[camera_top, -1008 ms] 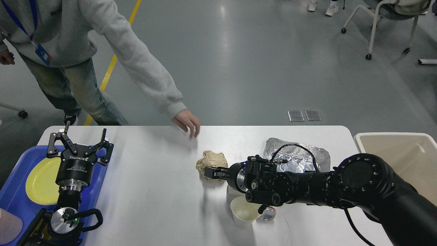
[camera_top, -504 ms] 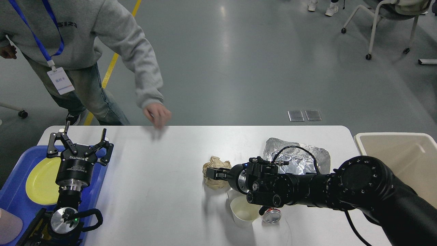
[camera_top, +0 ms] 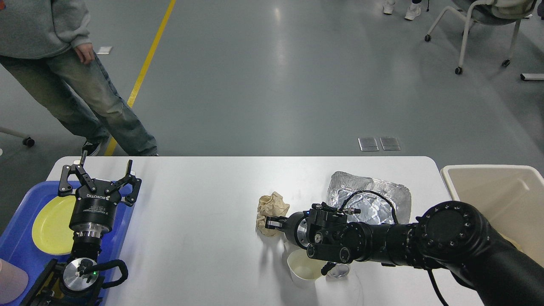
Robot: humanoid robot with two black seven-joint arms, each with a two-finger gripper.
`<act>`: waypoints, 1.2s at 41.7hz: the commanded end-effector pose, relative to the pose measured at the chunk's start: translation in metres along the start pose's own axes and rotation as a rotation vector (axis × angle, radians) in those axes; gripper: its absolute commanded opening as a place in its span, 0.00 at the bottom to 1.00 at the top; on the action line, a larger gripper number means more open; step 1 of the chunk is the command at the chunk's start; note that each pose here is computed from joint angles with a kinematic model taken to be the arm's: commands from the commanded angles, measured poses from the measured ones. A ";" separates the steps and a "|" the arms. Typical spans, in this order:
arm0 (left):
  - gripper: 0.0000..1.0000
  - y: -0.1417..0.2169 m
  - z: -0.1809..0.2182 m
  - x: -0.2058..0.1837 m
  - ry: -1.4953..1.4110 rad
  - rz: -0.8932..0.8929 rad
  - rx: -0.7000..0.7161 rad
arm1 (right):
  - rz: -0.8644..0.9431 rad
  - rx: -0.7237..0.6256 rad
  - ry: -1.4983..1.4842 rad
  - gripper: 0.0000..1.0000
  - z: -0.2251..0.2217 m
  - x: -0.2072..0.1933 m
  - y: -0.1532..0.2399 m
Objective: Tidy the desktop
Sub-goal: 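Grasp the bread roll with the right gripper, then lift the bread roll and drop it into the white bin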
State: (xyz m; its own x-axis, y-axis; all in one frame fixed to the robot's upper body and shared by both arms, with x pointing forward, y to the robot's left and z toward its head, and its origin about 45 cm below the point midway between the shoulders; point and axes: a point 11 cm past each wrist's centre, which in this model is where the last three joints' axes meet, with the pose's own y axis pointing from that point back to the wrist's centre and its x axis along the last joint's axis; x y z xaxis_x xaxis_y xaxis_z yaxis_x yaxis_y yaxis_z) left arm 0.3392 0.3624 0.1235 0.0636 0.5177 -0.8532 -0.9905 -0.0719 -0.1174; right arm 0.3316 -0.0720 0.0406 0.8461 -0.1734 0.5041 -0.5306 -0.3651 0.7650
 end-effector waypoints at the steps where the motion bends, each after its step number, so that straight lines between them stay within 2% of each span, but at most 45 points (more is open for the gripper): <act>1: 0.96 0.000 0.000 0.000 0.000 0.000 -0.001 | -0.006 0.008 -0.012 0.00 -0.005 0.002 0.001; 6: 0.96 0.000 0.000 0.000 0.000 0.000 -0.001 | -0.023 0.010 -0.003 0.00 -0.010 0.007 0.002; 14: 0.96 0.000 0.000 0.000 0.000 0.000 0.000 | -0.063 0.014 -0.011 0.00 -0.021 0.035 0.010; 23: 0.96 0.000 0.000 0.000 0.000 0.000 0.000 | -0.154 -0.005 -0.002 0.00 -0.030 0.072 0.038; 32: 0.96 0.000 0.000 0.000 0.000 0.000 -0.001 | -0.273 -0.035 0.100 0.00 -0.037 0.119 0.093; 42: 0.96 0.000 0.000 0.000 0.000 0.000 0.000 | -0.337 -0.224 0.195 0.00 -0.024 0.168 0.160; 50: 0.96 0.000 0.000 0.000 -0.001 0.000 0.001 | -0.359 -0.290 0.191 0.00 -0.028 0.205 0.231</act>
State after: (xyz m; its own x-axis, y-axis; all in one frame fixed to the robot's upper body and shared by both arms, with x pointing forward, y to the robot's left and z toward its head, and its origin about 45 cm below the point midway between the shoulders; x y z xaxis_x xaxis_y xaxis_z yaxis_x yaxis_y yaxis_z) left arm 0.3393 0.3624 0.1235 0.0636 0.5178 -0.8531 -0.9905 -0.0714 -0.1173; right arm 0.3881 -0.1511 0.2868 0.9646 0.0979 0.2450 -0.2318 -0.1292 0.9642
